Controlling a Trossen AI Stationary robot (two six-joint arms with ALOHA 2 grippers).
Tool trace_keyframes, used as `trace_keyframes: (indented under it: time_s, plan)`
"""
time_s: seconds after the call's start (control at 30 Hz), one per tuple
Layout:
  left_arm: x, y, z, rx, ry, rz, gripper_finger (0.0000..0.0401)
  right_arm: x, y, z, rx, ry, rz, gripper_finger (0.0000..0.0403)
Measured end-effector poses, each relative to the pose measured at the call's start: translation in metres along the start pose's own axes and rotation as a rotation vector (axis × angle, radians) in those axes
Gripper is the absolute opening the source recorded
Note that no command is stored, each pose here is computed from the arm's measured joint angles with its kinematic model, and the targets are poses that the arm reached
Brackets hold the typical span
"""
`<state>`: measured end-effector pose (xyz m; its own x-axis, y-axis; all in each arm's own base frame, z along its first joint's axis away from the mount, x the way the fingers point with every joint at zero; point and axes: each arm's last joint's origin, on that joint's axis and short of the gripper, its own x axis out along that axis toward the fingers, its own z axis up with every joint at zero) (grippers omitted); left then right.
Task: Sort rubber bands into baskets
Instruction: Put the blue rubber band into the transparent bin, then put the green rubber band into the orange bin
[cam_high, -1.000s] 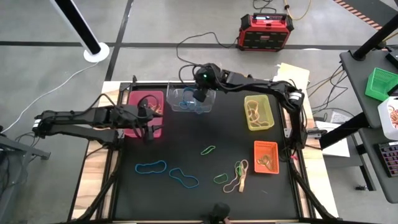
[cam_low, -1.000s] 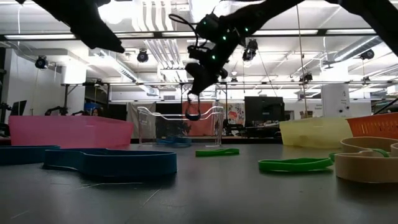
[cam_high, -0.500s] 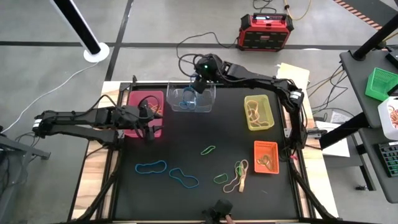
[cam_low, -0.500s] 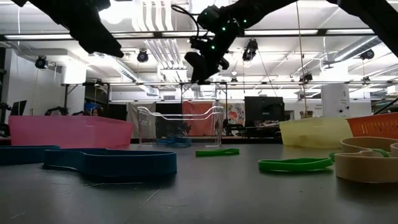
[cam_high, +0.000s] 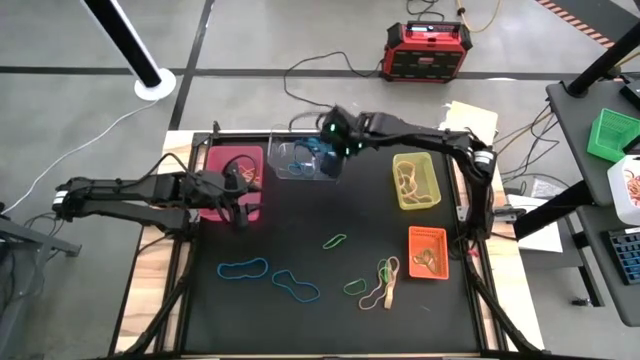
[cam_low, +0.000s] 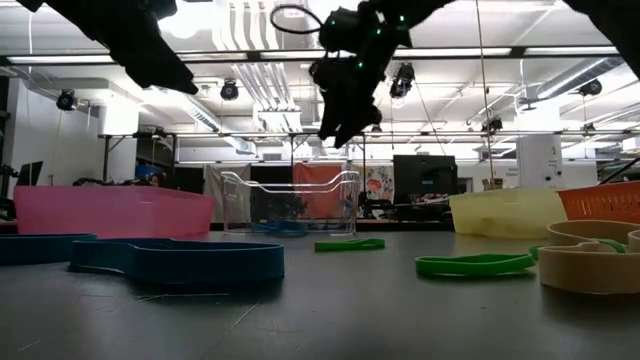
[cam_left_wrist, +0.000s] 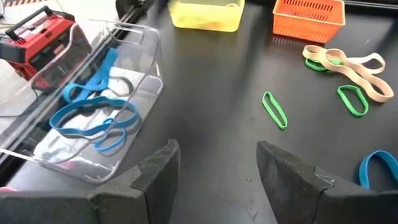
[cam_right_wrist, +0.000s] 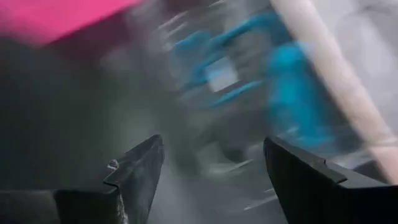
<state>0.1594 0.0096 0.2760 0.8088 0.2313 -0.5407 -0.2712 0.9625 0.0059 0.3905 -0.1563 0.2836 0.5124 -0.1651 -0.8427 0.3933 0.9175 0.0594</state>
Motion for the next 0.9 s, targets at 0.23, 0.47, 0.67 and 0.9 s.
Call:
trace_keyframes:
  time_s: [0.23,0.47,0.67,0.9]
  plan:
    - [0.004,-0.007,0.0,-0.011,0.009,-0.032,0.0196,0.021,0.086,-0.044,-0.363,0.146,0.304,0.0252]
    - [0.01,-0.028,0.0,0.015,0.009,-0.114,0.0196,0.058,0.141,-0.109,-0.469,0.197,0.248,0.0227]
    - [0.018,-0.043,0.004,0.035,-0.029,-0.166,0.0196,0.074,0.154,-0.144,-0.472,0.183,0.117,0.0219]
    - [0.032,-0.05,0.006,0.036,-0.036,-0.169,0.0196,0.084,0.151,-0.158,-0.429,0.167,0.117,0.0184]
